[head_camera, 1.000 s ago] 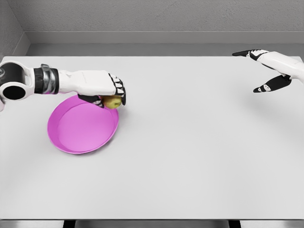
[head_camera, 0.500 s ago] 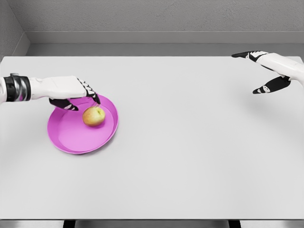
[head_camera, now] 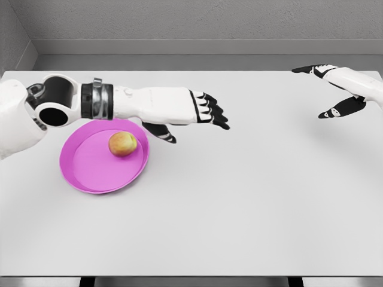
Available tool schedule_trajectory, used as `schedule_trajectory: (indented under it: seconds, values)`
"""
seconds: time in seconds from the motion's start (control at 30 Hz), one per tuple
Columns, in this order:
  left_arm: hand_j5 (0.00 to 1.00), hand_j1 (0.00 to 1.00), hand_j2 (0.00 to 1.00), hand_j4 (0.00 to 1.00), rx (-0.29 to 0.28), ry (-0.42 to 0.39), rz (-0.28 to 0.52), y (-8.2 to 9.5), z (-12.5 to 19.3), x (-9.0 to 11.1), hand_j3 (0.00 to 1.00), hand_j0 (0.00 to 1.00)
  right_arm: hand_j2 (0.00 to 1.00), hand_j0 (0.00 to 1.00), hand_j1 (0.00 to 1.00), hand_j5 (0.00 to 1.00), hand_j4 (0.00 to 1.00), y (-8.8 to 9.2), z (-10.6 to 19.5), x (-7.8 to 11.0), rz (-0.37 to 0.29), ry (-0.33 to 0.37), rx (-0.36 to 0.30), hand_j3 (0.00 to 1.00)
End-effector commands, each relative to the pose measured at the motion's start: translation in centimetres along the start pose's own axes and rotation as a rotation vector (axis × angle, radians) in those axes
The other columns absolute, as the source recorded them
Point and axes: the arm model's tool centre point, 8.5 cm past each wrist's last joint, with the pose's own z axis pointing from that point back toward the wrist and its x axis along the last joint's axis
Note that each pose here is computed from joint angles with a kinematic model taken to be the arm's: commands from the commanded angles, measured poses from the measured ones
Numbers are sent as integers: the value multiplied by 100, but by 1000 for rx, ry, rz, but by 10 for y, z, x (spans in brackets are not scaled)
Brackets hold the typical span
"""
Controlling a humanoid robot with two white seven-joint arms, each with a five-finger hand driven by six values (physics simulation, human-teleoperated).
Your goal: Put the apple on the plate with both arms
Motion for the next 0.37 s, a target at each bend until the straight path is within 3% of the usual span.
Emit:
schedule_trajectory:
  seconds: [0.0, 0.33]
  values:
    - [100, 100, 100, 100, 33, -75, -8, 10, -22, 17, 100, 100, 100, 100, 100, 100, 100, -1, 0, 0, -6, -1, -6, 100]
    - [100, 100, 100, 100, 35, -74, -3, 10, -21, 17, 100, 100, 100, 100, 100, 100, 100, -1, 0, 0, -5, 0, -5, 100]
